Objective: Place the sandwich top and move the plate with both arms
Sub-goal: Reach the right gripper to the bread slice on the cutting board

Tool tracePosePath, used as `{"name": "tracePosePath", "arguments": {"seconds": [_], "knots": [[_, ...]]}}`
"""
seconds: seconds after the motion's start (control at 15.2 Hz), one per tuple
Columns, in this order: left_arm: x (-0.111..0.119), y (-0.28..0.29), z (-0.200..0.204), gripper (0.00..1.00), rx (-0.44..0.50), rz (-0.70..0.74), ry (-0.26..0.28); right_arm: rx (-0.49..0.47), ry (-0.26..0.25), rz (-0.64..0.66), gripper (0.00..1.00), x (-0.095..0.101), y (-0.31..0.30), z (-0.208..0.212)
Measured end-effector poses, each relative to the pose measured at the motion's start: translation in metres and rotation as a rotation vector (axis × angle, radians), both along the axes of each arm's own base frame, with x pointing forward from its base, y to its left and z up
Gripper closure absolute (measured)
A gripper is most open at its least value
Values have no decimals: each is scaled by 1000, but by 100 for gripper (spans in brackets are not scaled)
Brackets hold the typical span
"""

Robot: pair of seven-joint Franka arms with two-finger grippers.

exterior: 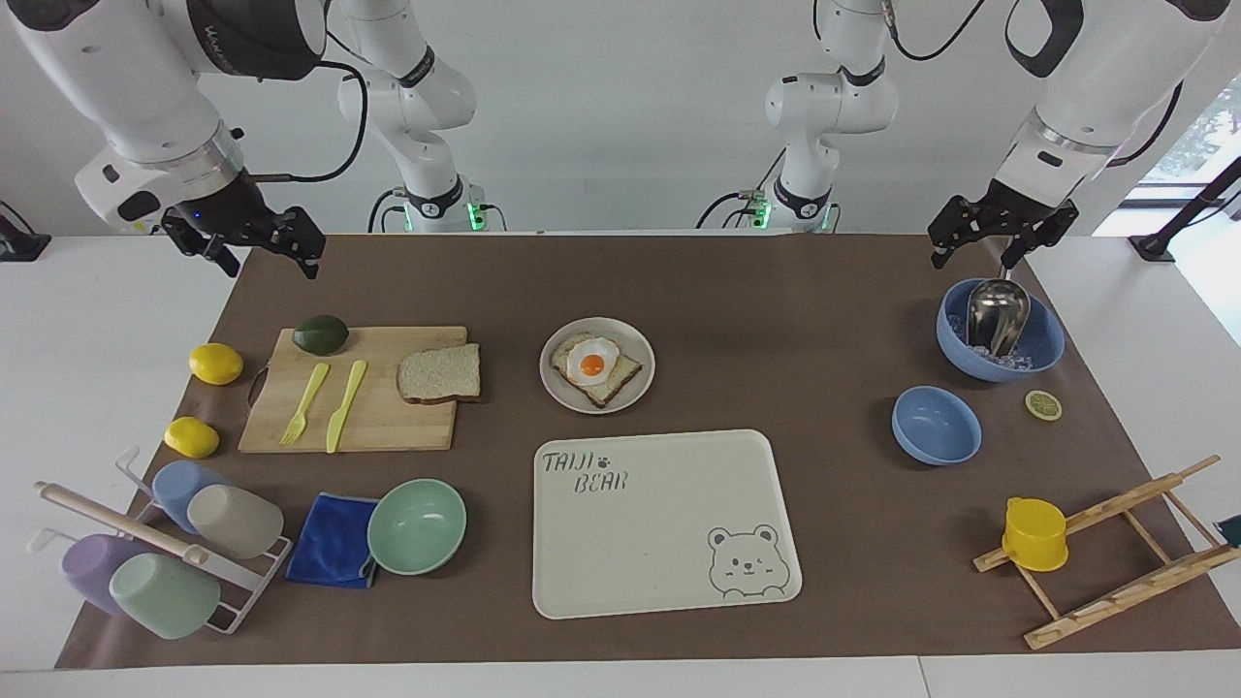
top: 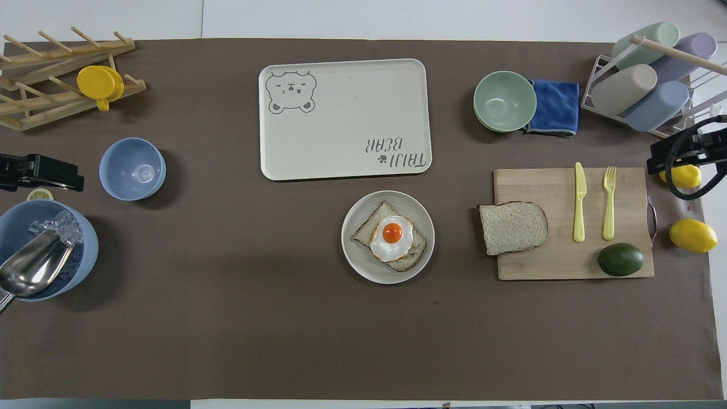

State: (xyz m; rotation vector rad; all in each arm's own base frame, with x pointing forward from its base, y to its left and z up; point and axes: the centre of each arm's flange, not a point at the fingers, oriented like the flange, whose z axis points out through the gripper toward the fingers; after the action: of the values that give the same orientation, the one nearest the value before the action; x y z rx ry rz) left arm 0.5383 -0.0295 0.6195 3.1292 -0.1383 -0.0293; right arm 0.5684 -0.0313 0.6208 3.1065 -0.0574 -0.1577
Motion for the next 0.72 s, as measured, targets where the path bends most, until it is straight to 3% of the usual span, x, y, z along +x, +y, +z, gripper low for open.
{"name": "tracePosePath", "arguments": {"seconds": [0.72], "knots": [[0, 0, 0, 0, 0, 0, 0, 0, -1, 11, 0, 0, 6, 1]]}}
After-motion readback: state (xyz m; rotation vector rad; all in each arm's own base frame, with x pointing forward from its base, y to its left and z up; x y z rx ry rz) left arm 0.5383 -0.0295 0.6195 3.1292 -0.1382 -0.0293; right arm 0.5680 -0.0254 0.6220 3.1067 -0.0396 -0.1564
